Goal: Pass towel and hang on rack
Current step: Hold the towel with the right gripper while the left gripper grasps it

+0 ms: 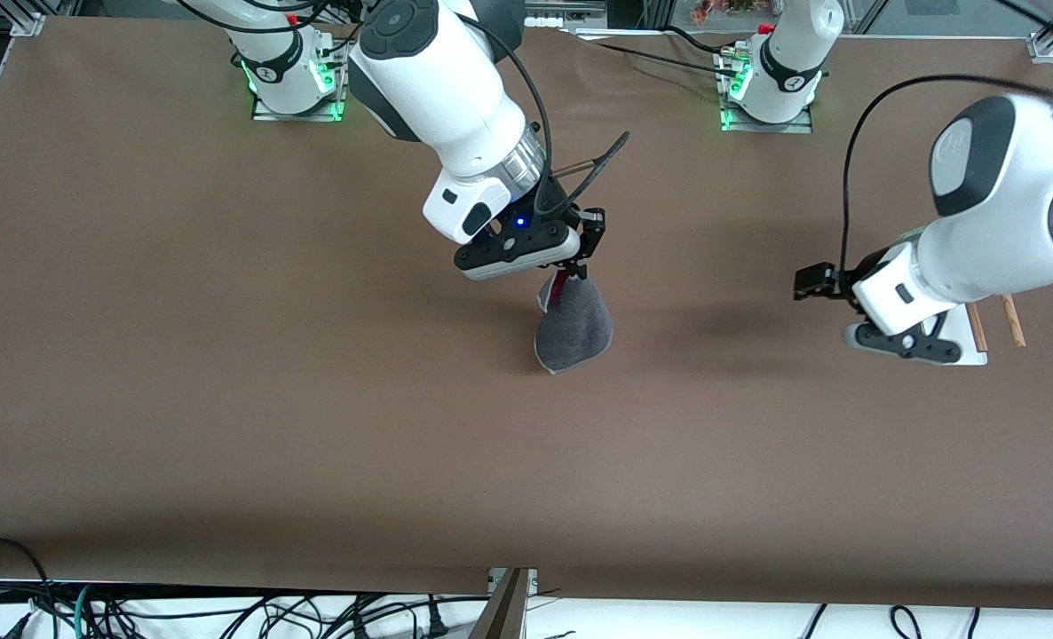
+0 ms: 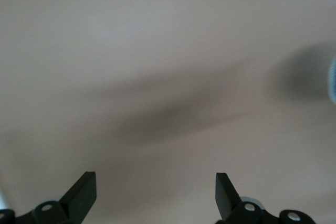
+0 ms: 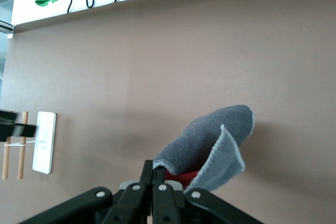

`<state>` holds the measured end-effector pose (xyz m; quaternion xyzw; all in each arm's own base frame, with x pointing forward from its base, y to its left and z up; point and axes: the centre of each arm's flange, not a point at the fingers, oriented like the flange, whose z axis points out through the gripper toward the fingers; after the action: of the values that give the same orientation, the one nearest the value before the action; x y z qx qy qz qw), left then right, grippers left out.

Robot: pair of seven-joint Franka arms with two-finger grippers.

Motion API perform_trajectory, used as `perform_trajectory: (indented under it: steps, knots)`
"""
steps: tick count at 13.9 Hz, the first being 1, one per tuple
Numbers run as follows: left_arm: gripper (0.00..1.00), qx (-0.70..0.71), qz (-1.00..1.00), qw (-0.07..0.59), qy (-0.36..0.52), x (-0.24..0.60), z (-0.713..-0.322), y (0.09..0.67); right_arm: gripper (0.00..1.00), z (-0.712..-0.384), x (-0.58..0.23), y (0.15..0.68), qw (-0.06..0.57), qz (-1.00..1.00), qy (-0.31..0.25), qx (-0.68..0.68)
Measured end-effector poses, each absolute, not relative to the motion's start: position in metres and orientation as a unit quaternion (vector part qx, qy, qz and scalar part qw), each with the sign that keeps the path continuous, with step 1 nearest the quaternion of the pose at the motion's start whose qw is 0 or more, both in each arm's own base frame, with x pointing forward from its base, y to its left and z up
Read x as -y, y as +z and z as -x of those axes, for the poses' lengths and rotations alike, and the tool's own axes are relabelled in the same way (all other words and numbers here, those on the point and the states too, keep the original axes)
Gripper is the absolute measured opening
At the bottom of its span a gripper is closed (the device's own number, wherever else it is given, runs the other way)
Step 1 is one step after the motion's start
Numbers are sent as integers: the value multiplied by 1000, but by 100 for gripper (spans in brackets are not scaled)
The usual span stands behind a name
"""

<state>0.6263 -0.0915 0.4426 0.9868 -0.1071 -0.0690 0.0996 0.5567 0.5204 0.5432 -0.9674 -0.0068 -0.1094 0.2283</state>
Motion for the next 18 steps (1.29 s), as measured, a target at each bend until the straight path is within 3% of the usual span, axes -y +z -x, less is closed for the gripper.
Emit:
perform_trajectory:
  steps: [4, 9, 18]
  knots:
    - [100, 166, -963, 210, -26, 116, -622, 401, 2, -557, -520, 543, 228, 967, -109, 6]
    - [100, 296, -905, 300, 52, 155, -603, 335, 2, -557, -520, 543, 228, 967, -109, 6]
    - [100, 396, -839, 346, 140, 291, -564, 320, 2, -557, -520, 543, 229, 967, -110, 5]
